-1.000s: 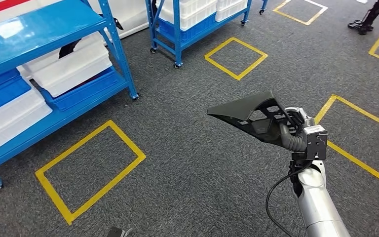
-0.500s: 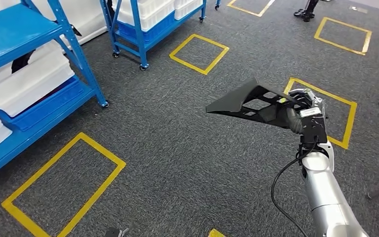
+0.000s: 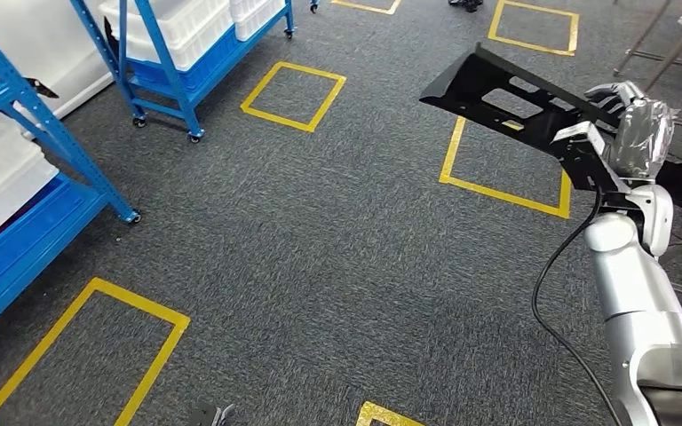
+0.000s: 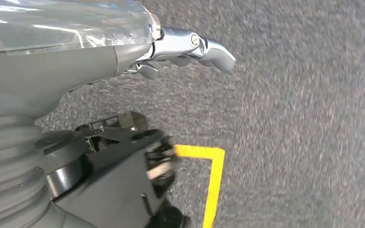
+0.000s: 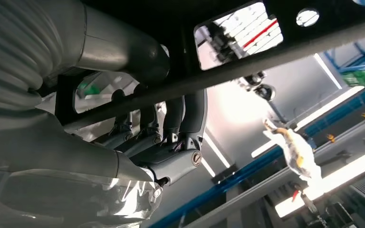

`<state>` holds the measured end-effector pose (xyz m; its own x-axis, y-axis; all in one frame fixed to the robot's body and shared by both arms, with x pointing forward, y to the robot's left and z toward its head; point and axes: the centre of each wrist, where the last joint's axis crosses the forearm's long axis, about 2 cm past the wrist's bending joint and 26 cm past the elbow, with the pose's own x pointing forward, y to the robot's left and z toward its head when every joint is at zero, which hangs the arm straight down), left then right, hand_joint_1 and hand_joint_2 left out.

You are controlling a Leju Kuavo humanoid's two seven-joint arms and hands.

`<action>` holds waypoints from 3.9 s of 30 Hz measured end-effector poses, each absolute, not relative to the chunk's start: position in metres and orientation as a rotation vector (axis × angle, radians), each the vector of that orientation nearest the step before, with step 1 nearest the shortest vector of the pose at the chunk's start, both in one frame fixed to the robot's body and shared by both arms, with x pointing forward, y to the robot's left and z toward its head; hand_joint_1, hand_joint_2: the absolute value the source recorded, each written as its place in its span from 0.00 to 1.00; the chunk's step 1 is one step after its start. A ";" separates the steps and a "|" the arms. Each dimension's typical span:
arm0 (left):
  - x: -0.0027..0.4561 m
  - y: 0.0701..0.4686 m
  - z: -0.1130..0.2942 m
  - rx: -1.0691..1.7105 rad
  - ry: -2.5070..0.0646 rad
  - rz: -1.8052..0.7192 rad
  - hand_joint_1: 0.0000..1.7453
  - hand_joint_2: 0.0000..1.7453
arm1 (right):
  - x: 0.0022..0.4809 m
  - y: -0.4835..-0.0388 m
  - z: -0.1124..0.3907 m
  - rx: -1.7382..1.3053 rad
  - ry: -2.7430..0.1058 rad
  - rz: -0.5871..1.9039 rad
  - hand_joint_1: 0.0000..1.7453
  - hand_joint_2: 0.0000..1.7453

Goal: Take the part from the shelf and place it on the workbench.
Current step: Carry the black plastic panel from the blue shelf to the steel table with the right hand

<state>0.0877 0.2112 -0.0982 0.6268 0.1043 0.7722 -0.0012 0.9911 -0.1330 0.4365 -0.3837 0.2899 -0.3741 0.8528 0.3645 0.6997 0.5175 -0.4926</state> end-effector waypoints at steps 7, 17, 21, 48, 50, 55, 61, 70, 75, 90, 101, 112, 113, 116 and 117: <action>0.089 0.214 -0.098 -0.118 -0.893 0.053 0.00 1.00 | 0.439 -0.390 0.285 -1.396 -2.098 0.402 1.00 1.00; 0.090 0.215 -0.098 -0.120 -0.892 0.038 0.00 1.00 | 0.430 -0.397 0.253 -1.748 -1.819 0.836 1.00 1.00; 0.089 0.215 -0.099 -0.124 -0.891 0.035 0.00 1.00 | 0.426 -0.395 0.246 -1.877 -1.695 0.934 1.00 1.00; 0.065 0.219 -0.103 -0.138 -0.857 0.053 0.00 1.00 | 0.447 -0.408 0.278 -1.184 -2.045 0.312 1.00 1.00; 0.065 0.219 -0.103 -0.139 -0.856 0.054 0.00 1.00 | 0.452 -0.413 0.299 -1.190 -2.069 0.284 1.00 1.00; 0.067 0.219 -0.103 -0.142 -0.858 0.054 0.00 1.00 | 0.459 -0.422 0.343 -1.225 -2.114 0.236 1.00 1.00; 0.070 0.218 -0.103 -0.144 -0.854 0.051 0.00 1.00 | 0.462 -0.422 0.365 -1.257 -2.131 0.248 1.00 1.00; 0.073 0.219 -0.102 -0.141 -0.855 0.055 0.00 1.00 | 0.469 -0.418 0.383 -1.268 -2.113 0.261 1.00 1.00; 0.077 0.216 -0.101 -0.144 -0.860 0.063 0.00 1.00 | 0.473 -0.417 0.402 -1.307 -2.127 0.259 1.00 1.00; 0.080 0.216 -0.100 -0.131 -0.858 0.088 0.00 1.00 | 0.485 -0.368 0.404 -1.378 -2.043 0.400 1.00 1.00; 0.075 0.217 -0.101 -0.124 -0.837 0.089 0.00 1.00 | 0.488 -0.347 0.397 -1.387 -2.000 0.461 1.00 1.00; 0.073 0.214 -0.101 -0.125 -0.821 0.104 0.00 1.00 | 0.491 -0.335 0.400 -1.375 -1.968 0.533 1.00 1.00; 0.073 0.214 -0.101 -0.125 -0.821 0.105 0.00 1.00 | 0.491 -0.334 0.401 -1.373 -1.966 0.538 1.00 1.00; 0.073 0.213 -0.101 -0.125 -0.819 0.109 0.00 1.00 | 0.492 -0.336 0.397 -1.358 -1.949 0.553 1.00 1.00; 0.073 0.213 -0.101 -0.125 -0.819 0.110 0.00 1.00 | 0.492 -0.337 0.396 -1.351 -1.942 0.558 1.00 1.00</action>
